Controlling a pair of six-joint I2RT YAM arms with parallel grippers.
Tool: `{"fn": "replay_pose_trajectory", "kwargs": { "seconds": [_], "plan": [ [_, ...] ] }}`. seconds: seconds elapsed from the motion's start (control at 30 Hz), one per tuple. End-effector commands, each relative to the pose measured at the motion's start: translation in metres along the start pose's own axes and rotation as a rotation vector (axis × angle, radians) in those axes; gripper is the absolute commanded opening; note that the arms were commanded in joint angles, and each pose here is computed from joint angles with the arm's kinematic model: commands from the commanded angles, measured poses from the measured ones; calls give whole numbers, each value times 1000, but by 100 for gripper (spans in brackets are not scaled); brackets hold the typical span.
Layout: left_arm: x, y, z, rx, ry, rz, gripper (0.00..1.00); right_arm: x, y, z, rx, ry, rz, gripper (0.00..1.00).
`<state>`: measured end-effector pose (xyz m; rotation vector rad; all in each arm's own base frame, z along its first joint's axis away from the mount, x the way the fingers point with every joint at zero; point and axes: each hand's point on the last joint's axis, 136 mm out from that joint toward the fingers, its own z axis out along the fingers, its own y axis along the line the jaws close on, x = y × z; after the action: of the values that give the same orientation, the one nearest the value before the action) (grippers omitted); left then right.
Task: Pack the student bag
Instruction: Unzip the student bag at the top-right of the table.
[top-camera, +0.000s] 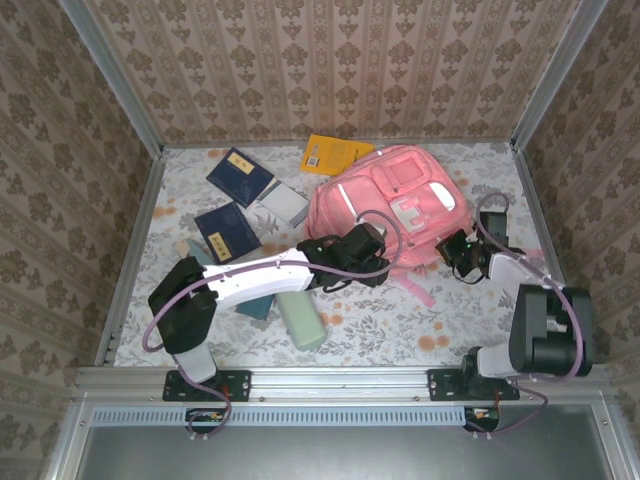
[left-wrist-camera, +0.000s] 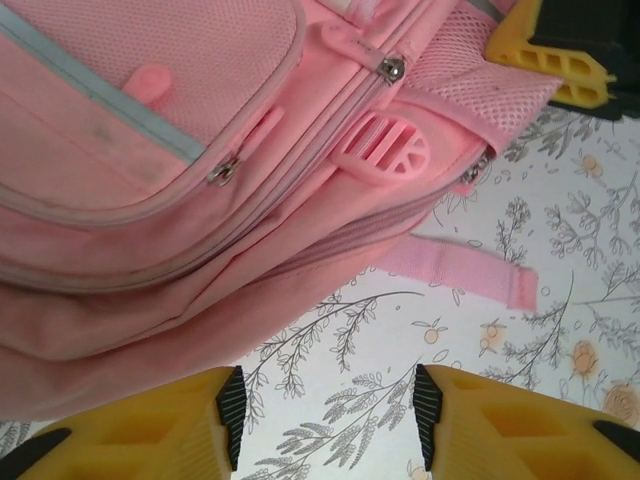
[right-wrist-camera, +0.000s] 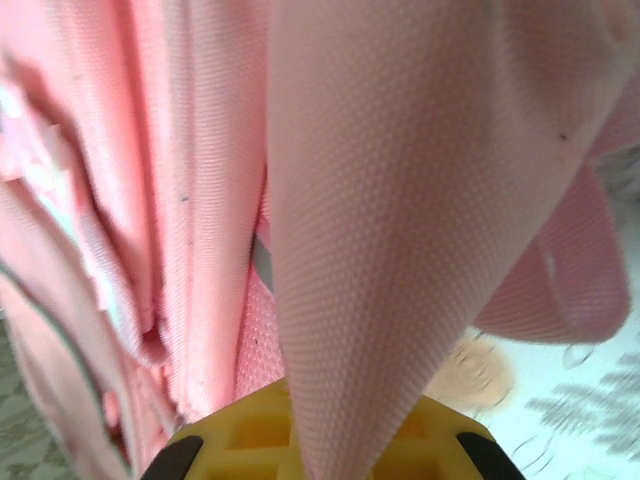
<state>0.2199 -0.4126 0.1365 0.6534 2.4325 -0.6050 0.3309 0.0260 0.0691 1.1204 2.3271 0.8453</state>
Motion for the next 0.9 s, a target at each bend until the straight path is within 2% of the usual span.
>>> {"fn": "replay_pose_trajectory", "kwargs": {
  "seconds": [0.0,0.17,0.4,0.6,0.7,0.87],
  "plan": [
    [2,-2,1,23,-10,-16,44,12,30,-16,-96,-4,53,0],
    [11,1,2,33,-11,-26,35,19,47,-33,-130,-54,98,0],
    [24,-11,3,46,-41,65,32,33,73,-40,-169,-30,134,0],
    [17,-14,13,26,-108,100,29,42,91,-42,-184,-12,116,0],
    [10,-24,16,69,-134,109,29,45,94,-43,-187,-1,113,0],
    [-4,-20,24,74,-162,63,29,48,97,-44,-199,15,130,0]
  ]
}}
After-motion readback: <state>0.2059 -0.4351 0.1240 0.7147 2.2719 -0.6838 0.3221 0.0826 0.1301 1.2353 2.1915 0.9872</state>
